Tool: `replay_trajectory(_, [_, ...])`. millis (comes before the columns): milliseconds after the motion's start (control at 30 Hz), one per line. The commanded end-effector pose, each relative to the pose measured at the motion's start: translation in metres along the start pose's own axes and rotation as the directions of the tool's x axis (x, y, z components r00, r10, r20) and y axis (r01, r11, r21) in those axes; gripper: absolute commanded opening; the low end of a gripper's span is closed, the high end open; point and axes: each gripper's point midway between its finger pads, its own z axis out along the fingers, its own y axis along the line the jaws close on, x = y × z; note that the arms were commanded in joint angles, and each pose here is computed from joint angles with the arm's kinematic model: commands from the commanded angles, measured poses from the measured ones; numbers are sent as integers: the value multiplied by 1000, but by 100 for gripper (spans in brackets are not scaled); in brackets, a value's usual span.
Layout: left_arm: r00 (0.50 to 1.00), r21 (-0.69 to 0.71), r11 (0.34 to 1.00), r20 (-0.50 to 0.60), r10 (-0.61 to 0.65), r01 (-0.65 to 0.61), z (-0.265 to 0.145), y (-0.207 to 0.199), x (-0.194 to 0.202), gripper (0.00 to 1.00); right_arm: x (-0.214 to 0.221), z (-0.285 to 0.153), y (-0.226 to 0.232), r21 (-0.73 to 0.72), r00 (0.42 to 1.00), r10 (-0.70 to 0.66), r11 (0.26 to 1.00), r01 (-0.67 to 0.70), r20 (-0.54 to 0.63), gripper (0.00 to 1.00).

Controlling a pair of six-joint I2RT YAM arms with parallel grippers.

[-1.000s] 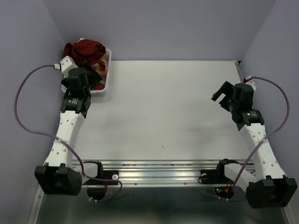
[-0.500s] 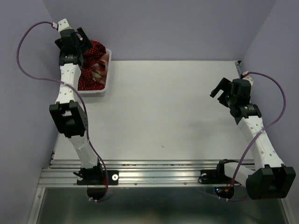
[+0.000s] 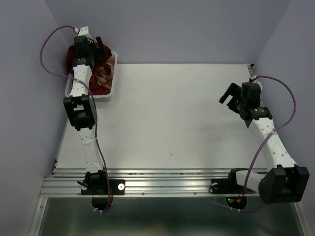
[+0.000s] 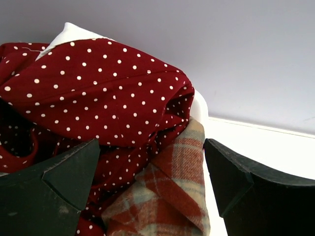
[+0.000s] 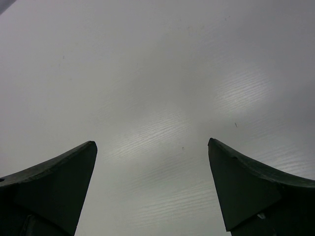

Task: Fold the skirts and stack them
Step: Grab the skirt from the pile

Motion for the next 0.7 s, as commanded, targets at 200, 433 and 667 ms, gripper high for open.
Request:
replay_trajectory(200, [971,25,999,237,15,-22,21,-2,-57,99,-11,-8,-2,11,999,7,1000,-8,47,100])
replay_trajectory(433, [953,-49,999,302,14,1,36,15,-57,99,-9,-8,-5,24,999,21,999,-22,46,100])
replay_trajectory(667, [929,-69,997,371,-13,41,37,18,-71,17,-2,-5,-10,48,999,34,998,-35,22,100])
